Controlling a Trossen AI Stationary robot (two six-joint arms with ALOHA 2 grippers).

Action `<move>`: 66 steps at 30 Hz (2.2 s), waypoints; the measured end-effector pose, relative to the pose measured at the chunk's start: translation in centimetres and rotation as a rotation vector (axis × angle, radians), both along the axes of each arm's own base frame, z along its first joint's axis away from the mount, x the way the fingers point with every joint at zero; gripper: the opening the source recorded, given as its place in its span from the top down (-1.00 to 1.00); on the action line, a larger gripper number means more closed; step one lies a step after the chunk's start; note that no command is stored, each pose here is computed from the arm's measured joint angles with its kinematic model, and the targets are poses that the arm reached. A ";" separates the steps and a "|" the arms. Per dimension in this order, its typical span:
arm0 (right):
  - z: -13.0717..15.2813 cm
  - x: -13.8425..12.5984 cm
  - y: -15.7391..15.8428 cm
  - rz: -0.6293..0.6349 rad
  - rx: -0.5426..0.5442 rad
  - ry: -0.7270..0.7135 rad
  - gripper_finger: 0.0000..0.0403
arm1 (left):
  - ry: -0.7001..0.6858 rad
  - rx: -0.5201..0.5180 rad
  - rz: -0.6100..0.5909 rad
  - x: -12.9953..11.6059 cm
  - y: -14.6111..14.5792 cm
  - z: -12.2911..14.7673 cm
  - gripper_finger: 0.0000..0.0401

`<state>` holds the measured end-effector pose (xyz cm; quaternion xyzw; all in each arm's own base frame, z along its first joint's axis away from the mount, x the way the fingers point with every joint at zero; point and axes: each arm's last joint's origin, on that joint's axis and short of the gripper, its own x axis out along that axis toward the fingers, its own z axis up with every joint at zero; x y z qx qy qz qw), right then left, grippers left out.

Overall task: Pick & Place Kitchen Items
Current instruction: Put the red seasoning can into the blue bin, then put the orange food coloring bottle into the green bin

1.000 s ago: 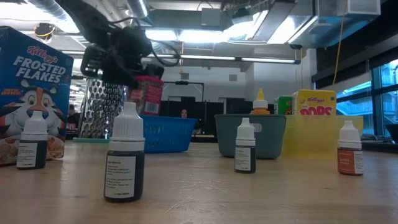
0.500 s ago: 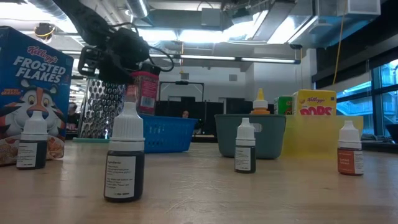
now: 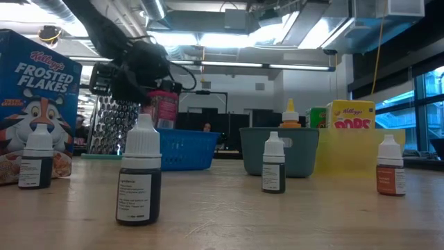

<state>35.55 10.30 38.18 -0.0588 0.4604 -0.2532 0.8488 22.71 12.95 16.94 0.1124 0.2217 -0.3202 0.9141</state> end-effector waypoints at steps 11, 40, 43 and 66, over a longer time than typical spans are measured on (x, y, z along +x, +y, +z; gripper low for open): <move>0.0 0.2 -0.5 -0.013 0.005 0.000 -0.53 | 0.042 -0.020 0.004 0.4 0.3 -1.5 -0.11; -1.6 1.1 -1.4 -0.001 0.008 0.037 -0.53 | 0.046 -0.015 -0.009 0.5 0.3 -1.9 -0.13; -1.6 1.1 -1.4 -0.001 0.008 0.037 -0.53 | 0.047 -0.016 -0.009 0.5 0.3 -1.9 -0.17; -1.6 1.2 -1.4 0.004 0.022 0.030 -0.53 | 0.054 -0.028 0.001 0.5 0.3 -1.9 -0.30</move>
